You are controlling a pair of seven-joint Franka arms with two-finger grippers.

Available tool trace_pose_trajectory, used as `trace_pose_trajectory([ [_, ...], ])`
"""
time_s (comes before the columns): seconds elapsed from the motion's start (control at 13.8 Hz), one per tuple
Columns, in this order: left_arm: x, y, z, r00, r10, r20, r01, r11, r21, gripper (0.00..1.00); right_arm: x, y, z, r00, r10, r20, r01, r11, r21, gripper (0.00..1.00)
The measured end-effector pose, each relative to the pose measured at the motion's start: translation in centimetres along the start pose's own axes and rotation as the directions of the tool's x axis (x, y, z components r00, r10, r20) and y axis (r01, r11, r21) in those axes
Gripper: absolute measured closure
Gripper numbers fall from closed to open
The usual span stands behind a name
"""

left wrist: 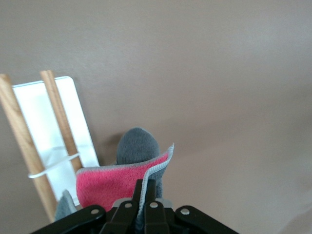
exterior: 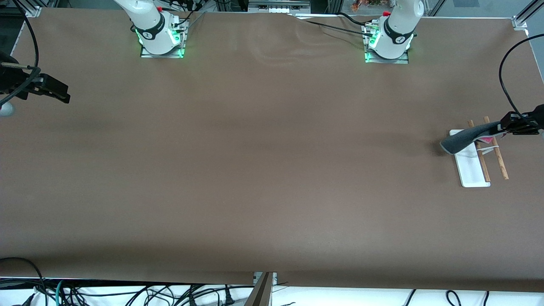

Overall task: Pass towel and hang on rack
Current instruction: 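Carry the towel with the left gripper over the wooden rack while the right gripper retracts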

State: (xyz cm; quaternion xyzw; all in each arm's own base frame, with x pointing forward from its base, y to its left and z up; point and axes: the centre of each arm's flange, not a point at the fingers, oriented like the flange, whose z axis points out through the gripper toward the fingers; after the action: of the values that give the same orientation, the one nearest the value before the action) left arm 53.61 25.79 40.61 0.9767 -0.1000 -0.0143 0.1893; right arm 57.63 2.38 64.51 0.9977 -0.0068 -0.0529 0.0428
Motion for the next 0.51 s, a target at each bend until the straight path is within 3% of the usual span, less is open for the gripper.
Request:
trace_pose_trajectory([
  [0.29, -0.8, -2.6, -1.2, 0.999, 0.047, -0.021, -0.046, 0.999, 0.017, 0.98, 0.0, 0.1, 0.1, 1.000, -0.026, 0.003, 0.026, 1.000, -0.005, 0.00],
  [0.51, -1.7, -4.5, -0.8, 0.997, 0.076, -0.018, -0.076, 0.997, 0.013, 0.87, 0.0, 0.1, 0.1, 1.000, -0.031, 0.003, 0.031, 0.999, -0.005, 0.00],
])
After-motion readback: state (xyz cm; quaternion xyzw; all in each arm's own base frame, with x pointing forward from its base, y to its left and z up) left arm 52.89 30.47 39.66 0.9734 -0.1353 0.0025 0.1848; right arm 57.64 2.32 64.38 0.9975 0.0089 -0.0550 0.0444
